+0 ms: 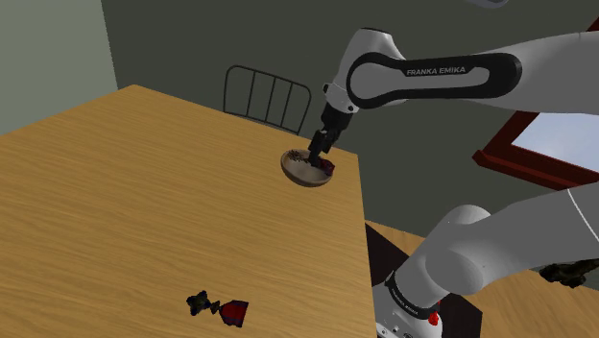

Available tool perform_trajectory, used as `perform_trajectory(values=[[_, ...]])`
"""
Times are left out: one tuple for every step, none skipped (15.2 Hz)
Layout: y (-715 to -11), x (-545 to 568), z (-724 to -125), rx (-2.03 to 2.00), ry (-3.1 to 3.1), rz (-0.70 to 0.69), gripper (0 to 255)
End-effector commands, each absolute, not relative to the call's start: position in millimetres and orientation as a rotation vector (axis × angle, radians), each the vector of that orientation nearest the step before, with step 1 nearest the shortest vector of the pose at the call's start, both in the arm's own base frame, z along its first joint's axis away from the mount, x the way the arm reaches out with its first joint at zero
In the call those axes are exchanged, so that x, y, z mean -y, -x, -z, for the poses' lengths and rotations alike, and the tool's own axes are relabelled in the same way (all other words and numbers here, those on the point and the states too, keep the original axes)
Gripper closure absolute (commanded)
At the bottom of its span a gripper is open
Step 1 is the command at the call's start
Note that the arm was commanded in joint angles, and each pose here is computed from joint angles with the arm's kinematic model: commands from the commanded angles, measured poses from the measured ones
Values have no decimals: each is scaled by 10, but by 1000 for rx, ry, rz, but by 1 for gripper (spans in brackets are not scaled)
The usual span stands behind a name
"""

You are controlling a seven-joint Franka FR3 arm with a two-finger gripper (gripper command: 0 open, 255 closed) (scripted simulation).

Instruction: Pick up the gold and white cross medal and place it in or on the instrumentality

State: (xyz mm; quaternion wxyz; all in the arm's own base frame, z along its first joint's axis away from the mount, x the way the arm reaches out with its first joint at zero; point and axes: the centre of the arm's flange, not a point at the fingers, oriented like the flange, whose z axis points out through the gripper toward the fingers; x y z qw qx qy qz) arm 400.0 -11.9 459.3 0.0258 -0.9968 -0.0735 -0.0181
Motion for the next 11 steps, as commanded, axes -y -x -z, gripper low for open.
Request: perform_trajectory(values=[[-3982, 127, -4786, 227, 3081, 55, 0], [-3977, 135, -4918, 227, 3081, 55, 0], [-3974, 140, -5022, 227, 3081, 55, 0], [-3974, 140, -5022, 227, 3081, 55, 0], [-3973, 140, -5022, 227, 3081, 55, 0], [-3974, 140, -5022, 227, 3081, 55, 0], [-3974, 140, -5022, 227, 3081, 55, 0], [-3974, 140, -5022, 227, 3081, 55, 0], [-3974, 140, -5022, 227, 3081, 55, 0], [-3974, 140, -5022, 227, 3081, 55, 0], [-3974, 140, -5022, 227, 3081, 55, 0]])
